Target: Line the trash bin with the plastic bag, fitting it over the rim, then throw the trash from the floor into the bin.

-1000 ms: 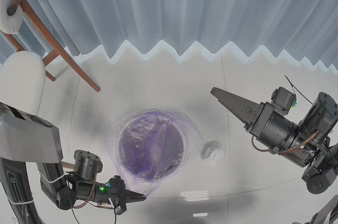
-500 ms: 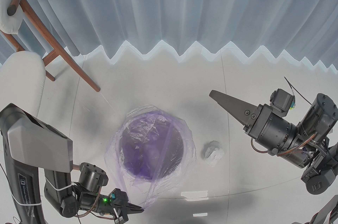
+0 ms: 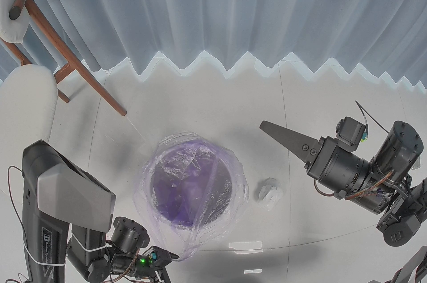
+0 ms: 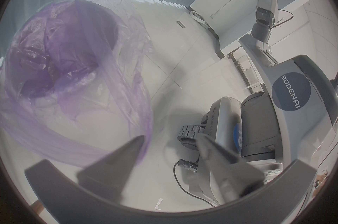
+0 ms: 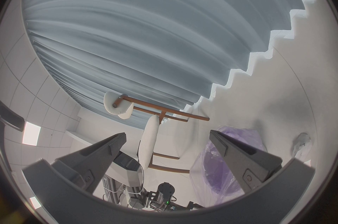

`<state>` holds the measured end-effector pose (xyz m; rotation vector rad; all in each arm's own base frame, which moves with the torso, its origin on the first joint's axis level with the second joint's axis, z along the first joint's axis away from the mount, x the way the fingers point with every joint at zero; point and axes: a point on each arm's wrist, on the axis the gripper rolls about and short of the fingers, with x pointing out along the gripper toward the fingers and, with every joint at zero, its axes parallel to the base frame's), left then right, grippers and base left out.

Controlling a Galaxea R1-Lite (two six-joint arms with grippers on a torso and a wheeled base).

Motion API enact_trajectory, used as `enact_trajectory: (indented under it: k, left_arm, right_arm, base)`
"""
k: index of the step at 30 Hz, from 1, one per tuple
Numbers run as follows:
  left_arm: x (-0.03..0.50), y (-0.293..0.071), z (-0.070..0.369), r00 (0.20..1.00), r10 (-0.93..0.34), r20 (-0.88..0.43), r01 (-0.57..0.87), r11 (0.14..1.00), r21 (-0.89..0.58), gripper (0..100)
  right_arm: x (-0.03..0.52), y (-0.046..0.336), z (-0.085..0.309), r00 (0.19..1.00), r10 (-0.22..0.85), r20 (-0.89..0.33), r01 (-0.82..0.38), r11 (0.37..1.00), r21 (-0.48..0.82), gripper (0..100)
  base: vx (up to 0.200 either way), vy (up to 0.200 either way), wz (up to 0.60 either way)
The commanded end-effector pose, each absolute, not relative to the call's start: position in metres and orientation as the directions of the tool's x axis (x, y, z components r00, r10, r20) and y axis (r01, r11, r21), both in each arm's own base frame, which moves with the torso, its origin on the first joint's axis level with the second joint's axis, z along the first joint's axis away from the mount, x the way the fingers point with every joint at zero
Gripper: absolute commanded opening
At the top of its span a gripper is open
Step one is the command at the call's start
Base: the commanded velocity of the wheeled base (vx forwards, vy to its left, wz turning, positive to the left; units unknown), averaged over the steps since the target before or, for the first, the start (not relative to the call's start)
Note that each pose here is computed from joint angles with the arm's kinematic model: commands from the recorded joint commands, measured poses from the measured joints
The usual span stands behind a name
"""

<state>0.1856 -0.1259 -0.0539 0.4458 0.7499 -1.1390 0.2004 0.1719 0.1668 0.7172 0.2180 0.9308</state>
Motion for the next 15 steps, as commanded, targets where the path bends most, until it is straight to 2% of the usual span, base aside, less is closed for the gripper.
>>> enact_trajectory:
  k: [1,3,8,9,10,12,15]
  left_arm:
    - [0.172,-0.116,-0.024,0.262,-0.67,-0.695,0.926,0.377,-0.014,100]
    - [0.166,-0.111,-0.014,0.28,-0.677,-0.681,0.924,0.381,0.001,100]
    - [0.162,-0.108,0.03,0.389,-0.746,-0.541,0.9,0.432,0.052,100]
    - [0.162,-0.108,0.032,0.393,-0.748,-0.535,0.899,0.435,0.051,100]
    - [0.161,-0.107,0.046,0.43,-0.768,-0.475,0.882,0.471,0.037,100]
    - [0.158,-0.104,0.066,0.479,-0.788,-0.386,0.853,0.522,-0.006,100]
    - [0.15,-0.096,0.092,0.546,-0.794,-0.268,0.806,0.585,-0.09,100]
  right_arm:
    - [0.21,0.174,0.151,0.615,0.786,0.061,-0.62,0.434,0.654,100]
    - [0.215,0.173,0.144,0.63,0.775,0.037,-0.609,0.464,0.644,100]
    - [0.235,0.171,0.106,0.676,0.731,-0.094,-0.573,0.601,0.557,100]
    - [0.236,0.172,0.102,0.678,0.727,-0.105,-0.57,0.611,0.549,100]
    - [0.241,0.174,0.087,0.697,0.702,-0.147,-0.56,0.661,0.5,100]
    - [0.248,0.176,0.073,0.734,0.659,-0.164,-0.552,0.719,0.422,100]
    - [0.254,0.176,0.06,0.77,0.62,-0.149,-0.544,0.761,0.354,100]
  base:
    - [0.0,0.0,0.0]
    - [0.0,0.0,0.0]
    - [0.0,0.0,0.0]
    - [0.0,0.0,0.0]
    - [0.0,0.0,0.0]
    - [0.0,0.0,0.0]
    - [0.0,0.0,0.0]
